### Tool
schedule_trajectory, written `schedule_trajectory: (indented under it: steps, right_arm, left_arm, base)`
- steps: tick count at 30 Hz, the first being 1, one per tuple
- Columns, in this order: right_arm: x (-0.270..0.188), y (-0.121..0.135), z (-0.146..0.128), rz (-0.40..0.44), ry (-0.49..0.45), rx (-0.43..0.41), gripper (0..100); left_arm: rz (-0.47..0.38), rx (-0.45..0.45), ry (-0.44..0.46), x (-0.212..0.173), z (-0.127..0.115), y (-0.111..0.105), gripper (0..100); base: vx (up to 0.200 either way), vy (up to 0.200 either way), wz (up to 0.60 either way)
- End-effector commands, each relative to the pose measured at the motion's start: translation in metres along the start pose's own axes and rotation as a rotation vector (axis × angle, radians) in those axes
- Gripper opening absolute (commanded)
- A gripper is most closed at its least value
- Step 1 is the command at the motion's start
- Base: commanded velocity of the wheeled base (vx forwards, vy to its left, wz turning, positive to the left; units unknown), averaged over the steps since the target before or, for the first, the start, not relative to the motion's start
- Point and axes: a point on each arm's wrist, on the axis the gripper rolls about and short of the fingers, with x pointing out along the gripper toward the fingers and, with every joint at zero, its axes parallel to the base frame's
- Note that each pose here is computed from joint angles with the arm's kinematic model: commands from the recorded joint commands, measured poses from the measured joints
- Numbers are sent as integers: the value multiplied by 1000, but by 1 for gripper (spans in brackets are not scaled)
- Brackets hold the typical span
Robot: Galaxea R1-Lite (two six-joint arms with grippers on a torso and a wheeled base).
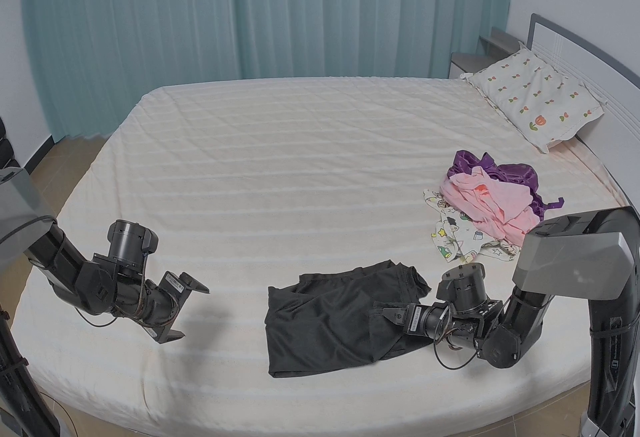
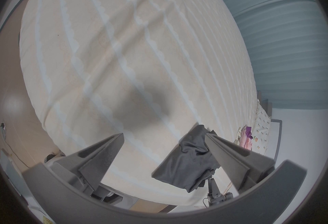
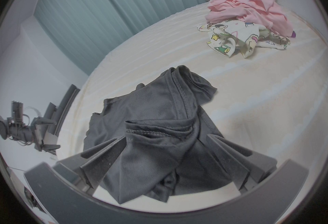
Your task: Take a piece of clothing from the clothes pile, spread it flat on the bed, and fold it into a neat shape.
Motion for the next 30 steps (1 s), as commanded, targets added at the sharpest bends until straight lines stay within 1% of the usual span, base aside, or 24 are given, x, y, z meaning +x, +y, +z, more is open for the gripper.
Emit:
schedule_trajectory:
  steps: [1,2,3,4,5,6,10,12,16,18,21,26,29,30]
  right_arm:
    - [13,22,10,-58,-43,-30,100]
    - [15,24,9,-62,-44,-37,100]
    - [17,32,7,-66,-43,-54,100]
    - [18,32,7,-67,-42,-55,100]
    - [20,40,2,-61,-36,-75,100]
    - [23,43,-4,-65,-24,-93,100]
    - [33,37,-16,-131,-14,-156,100]
    - [33,33,-18,-159,-13,-179,100]
    - [21,24,-9,-191,-29,-177,100]
    - [18,22,-8,-198,-27,-174,100]
    - [5,9,-8,-230,-9,-166,100]
    - [-10,3,-4,-248,-5,-156,100]
    - [-15,-1,-5,-264,12,-158,100]
    - [-19,-5,-10,-285,47,-174,100]
  left_arm:
    - [-7,0,5,3,-1,4,100]
    - [-9,1,4,4,-1,4,100]
    - [-16,4,-1,4,-1,3,100]
    - [-17,4,-1,4,-1,3,100]
    - [-16,4,-1,4,-1,3,100]
    - [-14,3,0,5,-1,3,100]
    - [-10,2,2,6,-1,4,100]
    - [-10,2,2,6,-1,4,100]
    - [-10,19,2,6,-1,4,100]
    - [-10,18,1,6,0,4,100]
    - [-10,19,2,6,-1,4,100]
    - [-10,19,2,6,-1,4,100]
    - [-10,21,2,6,-1,4,100]
    - [-9,21,0,6,-1,4,100]
  base:
    - [0,0,0]
    - [0,0,0]
    - [0,0,0]
    - [0,0,0]
    - [0,0,0]
    - [0,0,0]
    - [0,0,0]
    - [0,0,0]
    - [0,0,0]
    - [0,0,0]
    - [0,0,0]
    - [0,0,0]
    - [0,0,0]
    - [0,0,0]
